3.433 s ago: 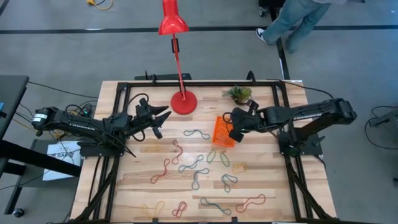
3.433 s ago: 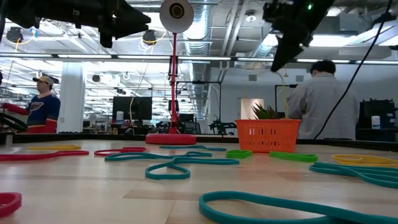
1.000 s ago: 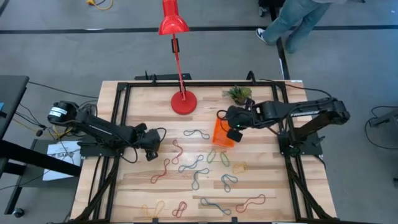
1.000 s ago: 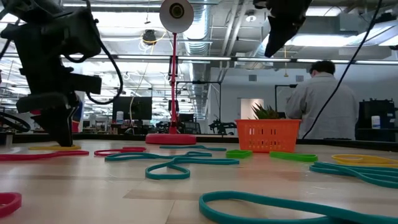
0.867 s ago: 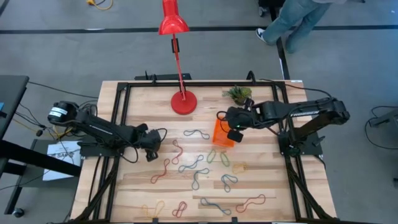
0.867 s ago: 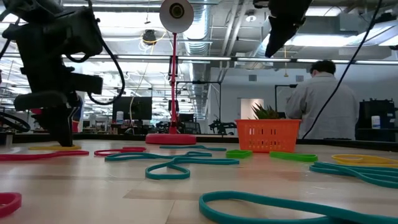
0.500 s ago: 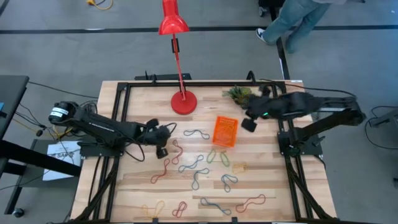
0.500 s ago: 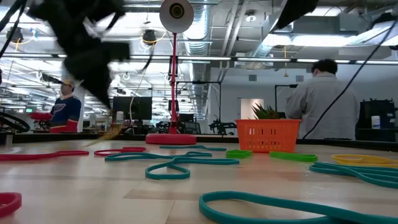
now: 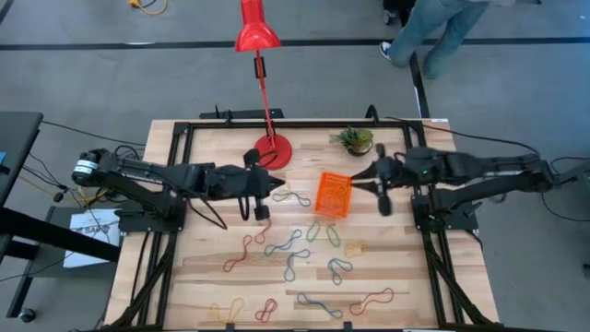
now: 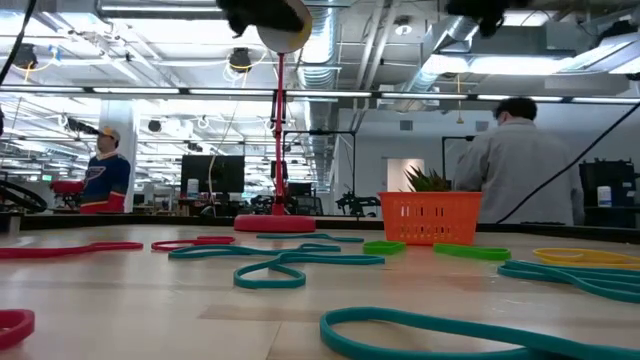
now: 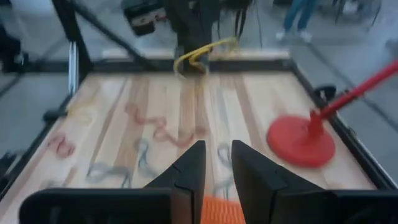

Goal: Pick and place items into bin
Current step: Put the left yellow rubberband into the orange basket

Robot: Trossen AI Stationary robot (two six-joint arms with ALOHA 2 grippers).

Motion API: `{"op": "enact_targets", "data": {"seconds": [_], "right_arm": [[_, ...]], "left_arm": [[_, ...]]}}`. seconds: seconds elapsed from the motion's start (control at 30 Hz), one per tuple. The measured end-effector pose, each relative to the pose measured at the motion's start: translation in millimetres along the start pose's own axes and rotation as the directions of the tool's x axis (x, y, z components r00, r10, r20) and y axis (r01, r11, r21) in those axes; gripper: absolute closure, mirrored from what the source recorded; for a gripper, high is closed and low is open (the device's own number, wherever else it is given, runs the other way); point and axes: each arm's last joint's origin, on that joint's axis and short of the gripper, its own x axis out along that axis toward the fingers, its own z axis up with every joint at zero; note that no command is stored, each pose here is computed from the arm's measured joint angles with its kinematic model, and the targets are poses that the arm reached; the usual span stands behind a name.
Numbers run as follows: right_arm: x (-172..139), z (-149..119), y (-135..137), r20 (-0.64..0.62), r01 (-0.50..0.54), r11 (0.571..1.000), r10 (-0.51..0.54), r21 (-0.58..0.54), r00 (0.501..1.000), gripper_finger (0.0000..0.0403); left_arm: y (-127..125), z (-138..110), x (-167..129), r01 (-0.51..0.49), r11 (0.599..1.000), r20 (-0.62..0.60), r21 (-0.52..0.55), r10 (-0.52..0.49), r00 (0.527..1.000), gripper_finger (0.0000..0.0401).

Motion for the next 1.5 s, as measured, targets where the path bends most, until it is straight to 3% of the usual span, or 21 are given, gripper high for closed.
{"op": "enact_targets", "data": {"seconds": [0.07,0.27,0.57,0.73,1.23,1.5], "right_arm": [[13.5,-15.4,0.6,0.070,0.006,1.000,-0.006,-0.002,0.998,0.0332],[48.0,-37.7,1.8,0.259,0.016,1.000,-0.018,0.012,0.966,0.0332],[92.6,-63.5,4.7,0.136,0.004,0.998,-0.013,0.066,0.991,0.0332],[105.1,-66.4,5.4,0.168,-0.005,0.994,-0.014,0.111,0.986,0.0332],[111.3,-54.4,-5.6,0.234,0.028,0.990,-0.060,0.138,0.970,0.0332],[112.1,-57.4,-7.0,0.199,0.037,0.990,-0.064,0.139,0.978,0.0350]], "left_arm": [[0.1,2.7,6.2,0.011,1.000,0.037,-0.023,-0.010,0.999,0.0401],[-9.9,-8.8,33.6,0.007,1.000,-0.004,-0.002,-0.007,1.000,0.0401],[-21.3,-12.3,67.6,-0.038,0.998,0.093,0.040,0.034,0.995,0.0401],[-17.9,-14.1,73.1,-0.064,0.997,0.094,0.041,0.059,0.994,0.0401],[-13.1,-14.4,74.9,-0.037,0.997,0.094,0.062,0.031,0.995,0.0401],[-12.8,-13.7,74.9,-0.044,0.997,0.101,0.071,0.036,0.994,0.0401]]}}
